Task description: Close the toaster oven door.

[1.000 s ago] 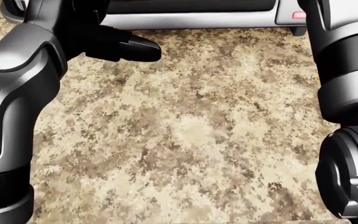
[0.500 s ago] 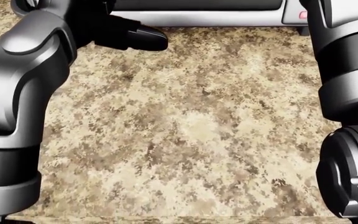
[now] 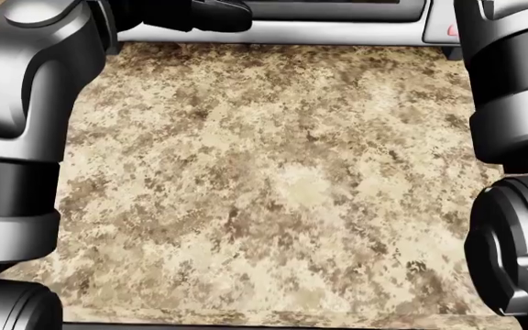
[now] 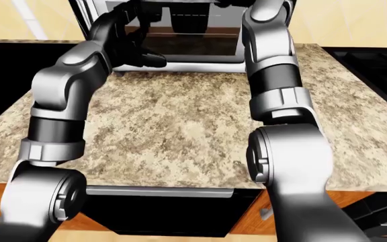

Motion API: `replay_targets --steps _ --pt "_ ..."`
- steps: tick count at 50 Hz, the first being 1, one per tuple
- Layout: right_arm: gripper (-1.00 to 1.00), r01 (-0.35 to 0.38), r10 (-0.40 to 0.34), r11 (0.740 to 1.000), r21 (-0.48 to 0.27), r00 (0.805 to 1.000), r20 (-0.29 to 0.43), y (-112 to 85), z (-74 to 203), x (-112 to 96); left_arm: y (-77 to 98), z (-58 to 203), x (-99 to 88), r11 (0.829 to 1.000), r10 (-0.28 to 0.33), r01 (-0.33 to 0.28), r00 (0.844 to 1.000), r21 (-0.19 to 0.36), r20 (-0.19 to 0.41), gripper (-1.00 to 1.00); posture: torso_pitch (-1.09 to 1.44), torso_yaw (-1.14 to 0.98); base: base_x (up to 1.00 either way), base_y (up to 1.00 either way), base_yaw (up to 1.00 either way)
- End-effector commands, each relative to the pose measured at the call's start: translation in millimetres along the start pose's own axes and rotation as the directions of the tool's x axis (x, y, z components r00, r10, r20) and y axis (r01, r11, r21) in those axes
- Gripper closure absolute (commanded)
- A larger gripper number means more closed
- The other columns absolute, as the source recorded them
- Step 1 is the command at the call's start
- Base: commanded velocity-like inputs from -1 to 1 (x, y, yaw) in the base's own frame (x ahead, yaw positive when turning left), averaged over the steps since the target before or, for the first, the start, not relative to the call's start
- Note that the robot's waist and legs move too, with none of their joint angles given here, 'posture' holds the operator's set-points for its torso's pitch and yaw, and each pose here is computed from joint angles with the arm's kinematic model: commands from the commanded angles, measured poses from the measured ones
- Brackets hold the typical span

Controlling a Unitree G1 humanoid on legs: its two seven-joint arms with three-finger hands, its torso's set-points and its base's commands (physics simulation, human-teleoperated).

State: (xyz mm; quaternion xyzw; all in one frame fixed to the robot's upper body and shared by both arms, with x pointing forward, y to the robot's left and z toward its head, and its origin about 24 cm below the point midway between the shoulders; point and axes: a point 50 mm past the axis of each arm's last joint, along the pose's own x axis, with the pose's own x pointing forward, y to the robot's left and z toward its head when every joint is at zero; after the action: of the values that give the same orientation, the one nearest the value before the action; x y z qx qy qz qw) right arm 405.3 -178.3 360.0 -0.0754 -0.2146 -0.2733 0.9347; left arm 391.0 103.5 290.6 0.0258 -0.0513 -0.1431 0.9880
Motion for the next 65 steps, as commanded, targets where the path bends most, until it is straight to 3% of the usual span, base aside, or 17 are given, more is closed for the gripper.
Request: replay_targets --steps 1,40,65 --pt "-1.00 0.015 -0.020 0.999 0.046 0.995 0.097 -5.0 27.9 3.0 5.6 50.1 -9.4 0.999 0.034 -0.041 0.974 0.025 0.225 -1.00 0.00 0.00 0.00 0.00 0.00" --pt "-1.00 0.032 -0.036 0.999 0.039 0.995 0.090 -7.3 27.8 3.5 9.0 65.4 7.3 0.997 0.002 -0.018 0.976 0.072 0.216 -1.00 0.00 0.00 0.00 0.00 0.00" --pt "-1.00 0.041 -0.044 0.998 0.041 0.996 0.076 -10.4 22.8 2.7 15.4 58.0 26.6 0.994 -0.025 0.009 0.988 0.106 0.155 -1.00 0.00 0.00 0.00 0.00 0.00"
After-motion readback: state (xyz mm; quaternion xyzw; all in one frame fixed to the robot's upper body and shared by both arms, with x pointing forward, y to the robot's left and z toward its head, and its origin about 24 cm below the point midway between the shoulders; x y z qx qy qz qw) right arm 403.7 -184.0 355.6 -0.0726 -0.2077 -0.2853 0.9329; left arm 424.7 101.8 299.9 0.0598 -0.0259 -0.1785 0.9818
